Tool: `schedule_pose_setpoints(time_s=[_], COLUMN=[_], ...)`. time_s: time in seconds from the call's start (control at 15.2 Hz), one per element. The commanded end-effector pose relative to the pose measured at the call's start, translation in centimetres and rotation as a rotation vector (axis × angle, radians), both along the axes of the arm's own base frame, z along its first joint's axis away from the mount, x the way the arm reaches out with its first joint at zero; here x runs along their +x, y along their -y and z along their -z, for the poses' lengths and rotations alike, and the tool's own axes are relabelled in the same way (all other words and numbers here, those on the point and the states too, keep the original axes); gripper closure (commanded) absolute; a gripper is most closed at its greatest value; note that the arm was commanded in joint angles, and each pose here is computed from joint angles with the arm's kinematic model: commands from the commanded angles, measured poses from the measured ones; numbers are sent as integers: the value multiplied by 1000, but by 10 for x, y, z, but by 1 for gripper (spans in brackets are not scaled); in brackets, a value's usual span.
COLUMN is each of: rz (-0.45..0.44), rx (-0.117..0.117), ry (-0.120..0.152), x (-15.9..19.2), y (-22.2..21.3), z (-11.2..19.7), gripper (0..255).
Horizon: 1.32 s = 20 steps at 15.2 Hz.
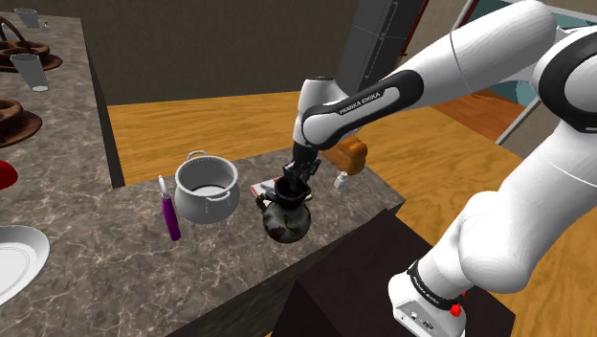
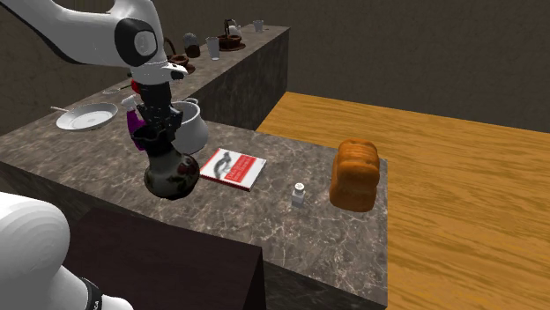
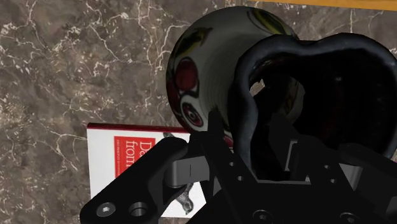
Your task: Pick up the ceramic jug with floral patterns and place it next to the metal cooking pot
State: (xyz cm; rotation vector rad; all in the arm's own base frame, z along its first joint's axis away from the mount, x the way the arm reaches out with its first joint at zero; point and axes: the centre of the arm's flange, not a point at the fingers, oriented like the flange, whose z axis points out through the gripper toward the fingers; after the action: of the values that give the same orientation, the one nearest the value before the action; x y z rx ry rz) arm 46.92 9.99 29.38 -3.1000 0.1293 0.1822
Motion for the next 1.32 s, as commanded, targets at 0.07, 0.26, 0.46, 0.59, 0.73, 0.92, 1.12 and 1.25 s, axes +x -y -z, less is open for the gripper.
schedule_pose_setpoints(time_s=[0.07,0.26,0.46,0.59,0.73,0.92,1.12,1.25], rz=[0,0,0,0,0,0,0,0], rx=[1,1,1,1,1,1,1,1], ry=[4,4,4,4,4,4,4,4], x=[1,1,1,1,1,0,1,1], y=[0,0,0,0,0,0,0,0], z=[15,31,39,39,39,39,39,39], gripper=[255,255,255,255,255,0,0,0])
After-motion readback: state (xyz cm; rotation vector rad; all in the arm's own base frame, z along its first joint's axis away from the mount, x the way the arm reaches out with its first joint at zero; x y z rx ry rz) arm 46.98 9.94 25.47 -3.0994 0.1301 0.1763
